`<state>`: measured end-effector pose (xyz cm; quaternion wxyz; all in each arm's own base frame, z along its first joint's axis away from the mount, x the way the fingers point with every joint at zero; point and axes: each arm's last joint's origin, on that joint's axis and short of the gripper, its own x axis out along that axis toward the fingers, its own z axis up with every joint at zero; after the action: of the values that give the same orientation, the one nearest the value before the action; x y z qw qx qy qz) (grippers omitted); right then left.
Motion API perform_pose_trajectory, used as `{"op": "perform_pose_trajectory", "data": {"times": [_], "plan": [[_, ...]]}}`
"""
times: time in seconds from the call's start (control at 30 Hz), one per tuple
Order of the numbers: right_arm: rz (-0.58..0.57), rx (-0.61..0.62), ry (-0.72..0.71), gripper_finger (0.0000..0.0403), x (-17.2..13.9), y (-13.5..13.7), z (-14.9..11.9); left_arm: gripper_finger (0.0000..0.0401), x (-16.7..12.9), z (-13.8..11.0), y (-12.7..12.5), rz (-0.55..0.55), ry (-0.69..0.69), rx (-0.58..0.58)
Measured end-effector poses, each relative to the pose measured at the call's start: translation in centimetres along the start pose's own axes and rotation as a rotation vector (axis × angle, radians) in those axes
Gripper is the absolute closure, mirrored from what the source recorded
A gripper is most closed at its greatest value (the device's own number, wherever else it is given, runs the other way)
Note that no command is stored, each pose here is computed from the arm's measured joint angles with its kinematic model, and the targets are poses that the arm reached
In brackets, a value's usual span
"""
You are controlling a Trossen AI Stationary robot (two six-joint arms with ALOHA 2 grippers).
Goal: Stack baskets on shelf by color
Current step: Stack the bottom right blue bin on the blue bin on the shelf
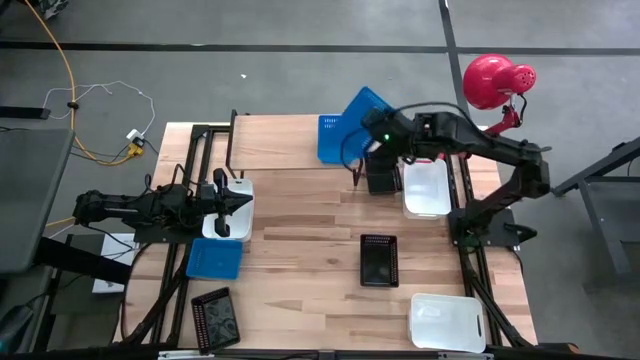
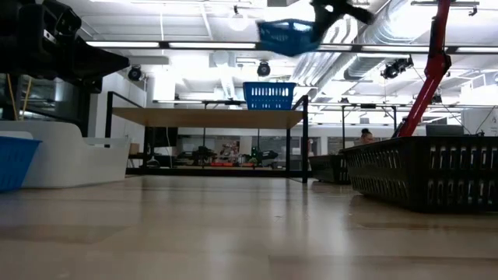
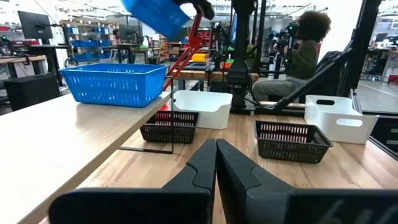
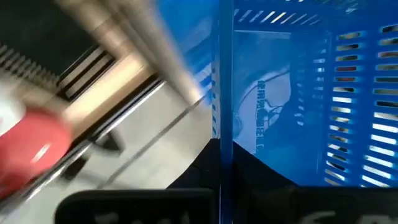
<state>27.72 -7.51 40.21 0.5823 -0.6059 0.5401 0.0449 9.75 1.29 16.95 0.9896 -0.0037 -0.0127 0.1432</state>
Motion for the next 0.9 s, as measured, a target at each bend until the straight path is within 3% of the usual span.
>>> {"op": "perform_pose_trajectory", "data": {"times": [0.2, 0.6, 0.9], "plan": [[-0.023, 0.014, -0.142, 0.0403, 2.0, -1.8, -0.7, 0.04, 0.0, 0.0, 0.0, 0.0, 0.0, -0.001], [0.126, -0.01, -0.109, 0.0403, 7.9, -2.5, -1.9, 0.04, 0.0, 0.0, 0.0, 0.0, 0.0, -0.001], [0.17, 0.049, -0.178, 0.0403, 8.6, -2.3, -1.4, 0.04, 0.0, 0.0, 0.0, 0.0, 0.0, 0.0]]}}
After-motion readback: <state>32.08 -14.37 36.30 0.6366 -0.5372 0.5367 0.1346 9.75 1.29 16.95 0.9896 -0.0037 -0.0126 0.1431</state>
